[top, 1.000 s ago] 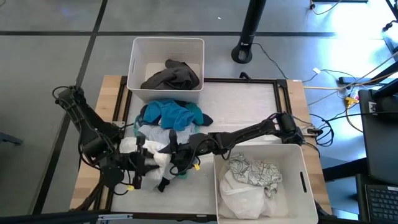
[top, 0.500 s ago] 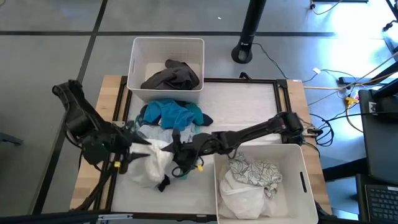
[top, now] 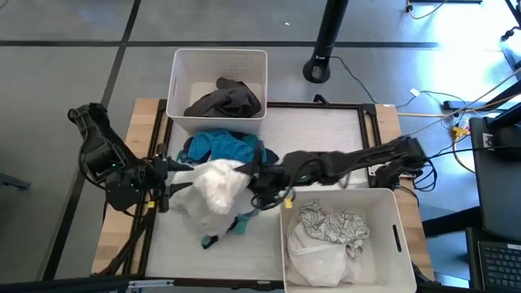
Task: Sort clothes
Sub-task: Put the white shirt into the bottom white laundry organizer
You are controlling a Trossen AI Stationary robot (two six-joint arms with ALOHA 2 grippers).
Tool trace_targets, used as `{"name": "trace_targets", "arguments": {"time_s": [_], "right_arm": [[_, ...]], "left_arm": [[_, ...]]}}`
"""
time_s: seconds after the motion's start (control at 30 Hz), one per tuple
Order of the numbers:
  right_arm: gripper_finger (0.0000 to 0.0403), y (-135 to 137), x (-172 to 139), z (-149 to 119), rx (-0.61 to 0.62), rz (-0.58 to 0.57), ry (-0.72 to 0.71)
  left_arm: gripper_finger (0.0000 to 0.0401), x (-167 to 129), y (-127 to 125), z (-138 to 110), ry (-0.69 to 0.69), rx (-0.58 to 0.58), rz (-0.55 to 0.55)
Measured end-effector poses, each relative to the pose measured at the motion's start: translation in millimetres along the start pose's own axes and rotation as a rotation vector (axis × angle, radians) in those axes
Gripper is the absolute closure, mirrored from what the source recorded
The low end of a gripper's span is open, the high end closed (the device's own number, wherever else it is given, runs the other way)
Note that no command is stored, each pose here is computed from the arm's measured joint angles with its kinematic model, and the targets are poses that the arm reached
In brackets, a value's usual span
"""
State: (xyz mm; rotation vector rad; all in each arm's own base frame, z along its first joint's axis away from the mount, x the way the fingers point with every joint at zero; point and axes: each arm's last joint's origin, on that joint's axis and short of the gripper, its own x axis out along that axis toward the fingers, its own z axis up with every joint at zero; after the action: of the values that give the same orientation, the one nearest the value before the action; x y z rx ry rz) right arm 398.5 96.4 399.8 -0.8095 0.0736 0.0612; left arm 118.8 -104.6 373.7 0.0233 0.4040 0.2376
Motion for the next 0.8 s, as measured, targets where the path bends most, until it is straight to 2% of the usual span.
{"name": "trace_targets", "arguments": {"time_s": [0.3,0.47,0.6,0.8], "right_arm": [[0.0316,-38.0,-98.8,51.3,0.05,-0.079,-0.024],[0.0316,-57.5,-159.4,75.4,0.123,-0.149,-0.11],[0.0316,-68.7,-198.4,86.0,0.22,-0.144,-0.204],[0.0316,-76.4,-240.8,94.6,0.321,-0.117,-0.3]], "left_arm": [[0.0222,1.0,-0.7,-1.7,0.011,-0.008,0.006],[0.0222,2.3,-2.7,-2.4,0.015,-0.006,0.009],[0.0222,4.1,-5.3,-3.5,0.021,0.005,0.014],[0.0222,7.8,-11.1,-5.2,0.032,0.042,0.02]]}}
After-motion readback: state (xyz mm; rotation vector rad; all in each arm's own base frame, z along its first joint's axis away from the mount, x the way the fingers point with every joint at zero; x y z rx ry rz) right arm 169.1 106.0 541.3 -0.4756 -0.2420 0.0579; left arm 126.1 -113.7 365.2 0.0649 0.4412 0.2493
